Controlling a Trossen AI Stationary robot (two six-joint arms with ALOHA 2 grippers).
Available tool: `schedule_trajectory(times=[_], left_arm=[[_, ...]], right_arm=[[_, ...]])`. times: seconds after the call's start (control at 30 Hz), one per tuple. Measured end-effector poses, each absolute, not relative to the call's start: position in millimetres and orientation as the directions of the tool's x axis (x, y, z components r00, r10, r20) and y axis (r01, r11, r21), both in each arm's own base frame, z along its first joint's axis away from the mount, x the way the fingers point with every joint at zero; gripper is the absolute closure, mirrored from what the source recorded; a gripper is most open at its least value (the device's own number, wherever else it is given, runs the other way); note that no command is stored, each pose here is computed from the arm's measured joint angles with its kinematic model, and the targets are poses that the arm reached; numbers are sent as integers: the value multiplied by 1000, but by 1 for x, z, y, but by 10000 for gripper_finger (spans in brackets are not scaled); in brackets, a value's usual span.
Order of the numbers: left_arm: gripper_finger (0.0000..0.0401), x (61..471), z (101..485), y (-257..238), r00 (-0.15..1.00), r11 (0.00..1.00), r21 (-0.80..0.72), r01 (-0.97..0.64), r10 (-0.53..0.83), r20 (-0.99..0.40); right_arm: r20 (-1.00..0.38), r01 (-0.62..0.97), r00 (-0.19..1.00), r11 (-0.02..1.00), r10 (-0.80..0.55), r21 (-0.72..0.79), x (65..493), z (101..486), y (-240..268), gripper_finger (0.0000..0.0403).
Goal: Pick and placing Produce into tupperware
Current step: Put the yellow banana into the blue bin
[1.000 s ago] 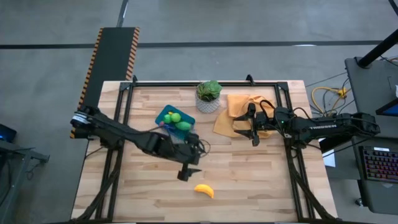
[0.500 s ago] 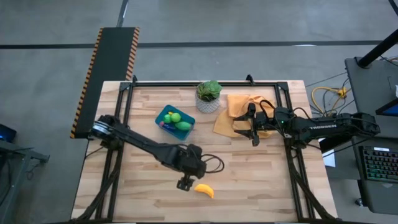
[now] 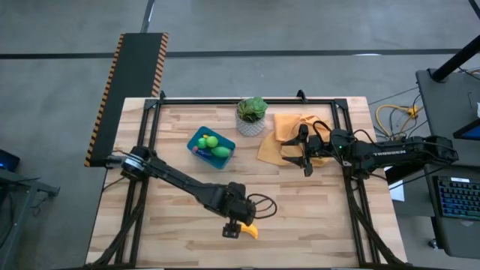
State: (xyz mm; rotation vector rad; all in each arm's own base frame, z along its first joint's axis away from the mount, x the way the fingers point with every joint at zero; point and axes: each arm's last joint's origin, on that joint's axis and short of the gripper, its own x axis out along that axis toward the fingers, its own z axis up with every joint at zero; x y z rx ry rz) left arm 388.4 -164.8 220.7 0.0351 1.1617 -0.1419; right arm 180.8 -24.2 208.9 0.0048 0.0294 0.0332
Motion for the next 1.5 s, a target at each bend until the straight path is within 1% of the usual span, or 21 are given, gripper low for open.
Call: schedule_trajectory(times=[0.23, 0.43, 0.6, 0.77, 1.0, 1.1, 1.23, 1.33, 1.5], left_arm=[[61, 391, 207, -172, 334, 989, -129, 76, -147, -931], [61, 394, 206, -176, 373, 987, -156, 30, -156, -915], [61, 394, 205, -177, 376, 988, -152, 35, -154, -914], [61, 393, 201, -177, 394, 993, -114, 24, -115, -912], [61, 390, 199, -185, 400, 992, -118, 40, -124, -908], [61, 393, 195, -192, 432, 989, -138, 44, -143, -890], [61, 396, 177, -195, 387, 992, -118, 39, -124, -914], [61, 398, 170, -195, 362, 993, -108, 36, -114, -925], [61, 401, 166, -196, 369, 993, -114, 3, -107, -923]], right_arm=[[-38, -33, 999, 999, 33, 7, 181, 208, -24, 156], [-44, -14, 999, 1000, 14, 3, 181, 207, -25, 156], [-44, -14, 999, 1000, 13, -27, 181, 207, -25, 156], [-44, -15, 999, 999, 13, -35, 181, 207, -25, 156], [-44, -16, 999, 998, 13, -55, 181, 207, -25, 156], [-43, -16, 999, 997, 13, -73, 181, 207, -25, 156], [-38, -11, 999, 997, 8, -75, 181, 208, -25, 156], [-31, -8, 999, 997, 6, -76, 181, 209, -25, 156], [-22, -7, 1000, 997, 6, -76, 181, 210, -25, 156]])
